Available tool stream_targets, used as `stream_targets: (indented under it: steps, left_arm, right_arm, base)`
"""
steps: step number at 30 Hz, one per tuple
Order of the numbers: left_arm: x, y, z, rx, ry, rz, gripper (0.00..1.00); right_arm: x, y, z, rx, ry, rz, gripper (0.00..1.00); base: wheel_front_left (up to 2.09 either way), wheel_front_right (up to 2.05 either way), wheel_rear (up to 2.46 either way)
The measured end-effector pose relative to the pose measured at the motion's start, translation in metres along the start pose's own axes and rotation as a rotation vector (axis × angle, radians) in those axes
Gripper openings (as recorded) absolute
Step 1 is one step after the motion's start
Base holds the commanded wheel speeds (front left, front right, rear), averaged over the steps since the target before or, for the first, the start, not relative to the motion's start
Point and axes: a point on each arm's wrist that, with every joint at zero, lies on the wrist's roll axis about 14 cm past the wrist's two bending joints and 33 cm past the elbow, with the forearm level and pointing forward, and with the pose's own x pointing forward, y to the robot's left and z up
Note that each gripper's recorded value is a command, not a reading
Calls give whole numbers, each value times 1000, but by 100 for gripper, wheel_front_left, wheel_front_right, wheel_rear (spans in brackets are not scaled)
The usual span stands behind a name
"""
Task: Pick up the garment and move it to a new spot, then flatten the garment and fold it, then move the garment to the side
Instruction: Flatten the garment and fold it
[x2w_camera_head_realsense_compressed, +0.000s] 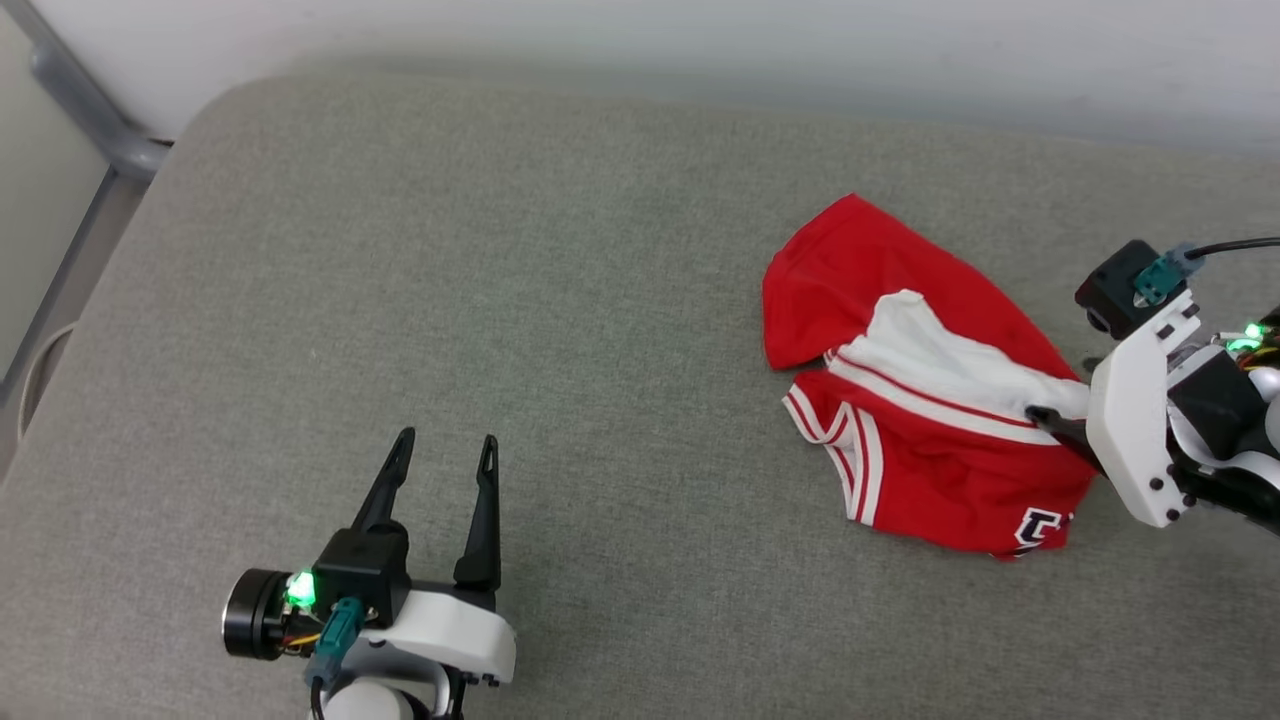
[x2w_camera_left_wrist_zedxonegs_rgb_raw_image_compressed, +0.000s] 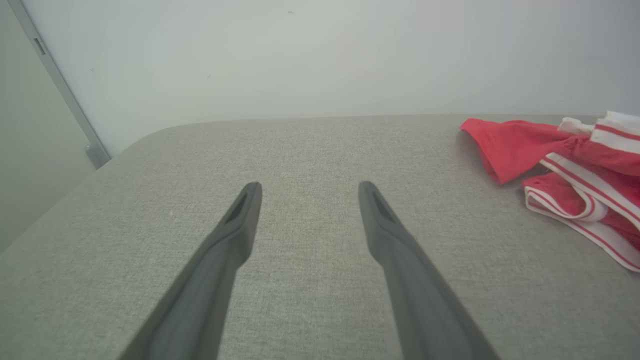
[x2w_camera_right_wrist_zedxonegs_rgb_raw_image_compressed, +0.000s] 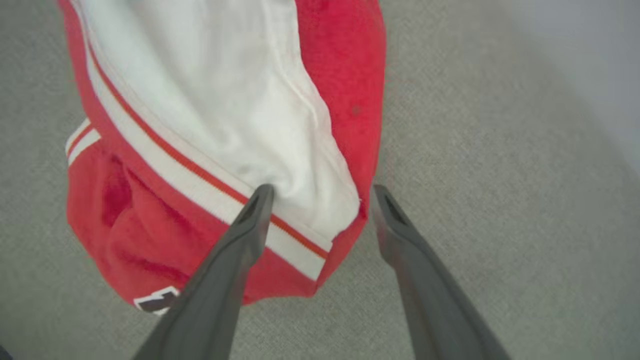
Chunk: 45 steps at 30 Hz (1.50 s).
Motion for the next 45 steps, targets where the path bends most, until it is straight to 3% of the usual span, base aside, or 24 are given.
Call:
stream_targets:
  steps: [7,11,12,13,14,15,23,32,34,38,45]
  left_arm:
    - [11,3,-9,4,26,9,100]
    - [10,8,-16,6,48,32,100]
    - [10,8,-16,5,50,32,100]
    - [10,8,-16,4,49,32,100]
    - [10,8,-16,3,49,32,100]
    - [10,7,-16,2,48,29,100]
    - [9,2,-1,2,4,12,100]
    - [-5,2,6,-1,-18,11,100]
    - [-9,3,7,-4,-19,15,100]
    - [-16,1,8,-7,-23,9,100]
    - [-23,-8,10,-20,-30,-15,100]
  right_arm:
    - [42,13,-54,5,200,69,100]
    - [56,18,-54,14,177,95,100]
    - [58,19,-49,10,152,97,78]
    - [58,20,-42,3,120,98,23]
    - [58,21,-35,-3,87,97,23]
    - [57,21,-28,-6,52,96,0]
    - [17,-14,75,3,-380,-16,0]
    - [-51,-42,129,-47,-711,-138,0]
    - [-61,-44,124,-36,-739,-152,0]
    - [-70,-50,80,5,-710,-192,0]
    - [-85,-70,-27,251,-616,-320,0]
  base:
    - [0,0,0]
    - [0,0,0]
    - [0,0,0]
    - [0,0,0]
    - [0,0,0]
    - [0,0,0]
    - [0,0,0]
    - [0,0,0]
    - [0,0,0]
    - [0,0,0]
    - [0,0,0]
